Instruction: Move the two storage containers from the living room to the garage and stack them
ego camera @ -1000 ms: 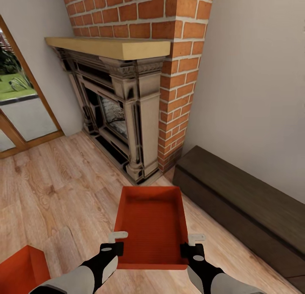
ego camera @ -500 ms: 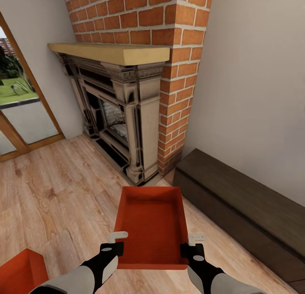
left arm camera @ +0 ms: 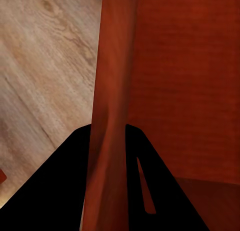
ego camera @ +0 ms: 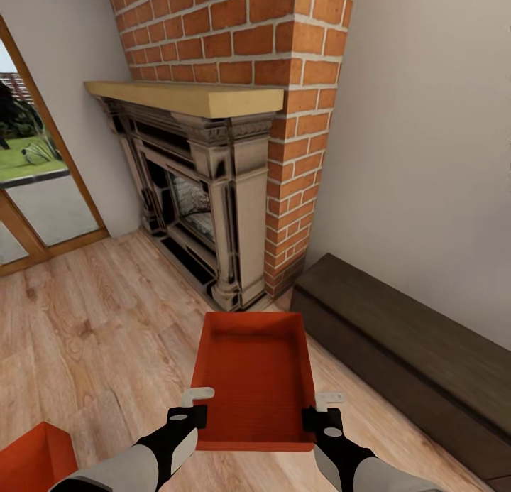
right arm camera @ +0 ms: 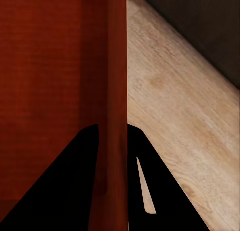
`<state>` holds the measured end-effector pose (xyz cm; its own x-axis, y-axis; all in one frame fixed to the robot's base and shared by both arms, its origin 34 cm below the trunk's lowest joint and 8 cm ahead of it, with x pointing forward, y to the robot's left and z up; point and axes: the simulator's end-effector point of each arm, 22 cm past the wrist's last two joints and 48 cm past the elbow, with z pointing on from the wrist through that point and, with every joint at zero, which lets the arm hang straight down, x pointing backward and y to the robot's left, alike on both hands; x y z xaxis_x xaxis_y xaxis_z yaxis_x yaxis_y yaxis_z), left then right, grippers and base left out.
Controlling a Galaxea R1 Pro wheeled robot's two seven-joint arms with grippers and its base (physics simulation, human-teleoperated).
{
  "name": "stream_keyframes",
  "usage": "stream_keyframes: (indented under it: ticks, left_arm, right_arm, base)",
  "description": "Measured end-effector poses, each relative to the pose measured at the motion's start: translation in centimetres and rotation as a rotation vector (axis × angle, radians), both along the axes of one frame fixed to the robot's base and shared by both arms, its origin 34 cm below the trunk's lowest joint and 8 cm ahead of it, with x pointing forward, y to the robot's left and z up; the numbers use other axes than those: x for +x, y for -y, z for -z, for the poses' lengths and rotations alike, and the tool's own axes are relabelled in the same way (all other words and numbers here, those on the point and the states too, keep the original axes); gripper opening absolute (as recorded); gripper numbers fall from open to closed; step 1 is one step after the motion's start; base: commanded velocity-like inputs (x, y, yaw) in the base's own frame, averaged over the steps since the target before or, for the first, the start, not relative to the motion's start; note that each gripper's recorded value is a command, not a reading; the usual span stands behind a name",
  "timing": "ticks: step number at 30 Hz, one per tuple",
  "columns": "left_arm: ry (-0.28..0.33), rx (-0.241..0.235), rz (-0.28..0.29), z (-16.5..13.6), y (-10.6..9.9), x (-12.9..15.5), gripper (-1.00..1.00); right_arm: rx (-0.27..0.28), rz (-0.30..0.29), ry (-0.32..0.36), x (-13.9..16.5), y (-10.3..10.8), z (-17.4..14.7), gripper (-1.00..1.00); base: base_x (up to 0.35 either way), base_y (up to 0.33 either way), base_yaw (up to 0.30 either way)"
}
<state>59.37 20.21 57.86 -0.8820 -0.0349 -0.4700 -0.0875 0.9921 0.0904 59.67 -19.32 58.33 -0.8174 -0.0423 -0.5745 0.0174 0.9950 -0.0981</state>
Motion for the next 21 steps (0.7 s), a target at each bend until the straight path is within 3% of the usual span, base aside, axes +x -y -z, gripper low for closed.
stream_keyframes:
  ticks: [21]
  left_arm:
    - [0.034,-0.001,0.000,-1.6,0.0,1.0,-1.00]
  right_arm:
    - [0.000,0.000,0.034,1.0,0.0,-1.6,-1.00]
  base:
    - [0.000,0.000,0.000]
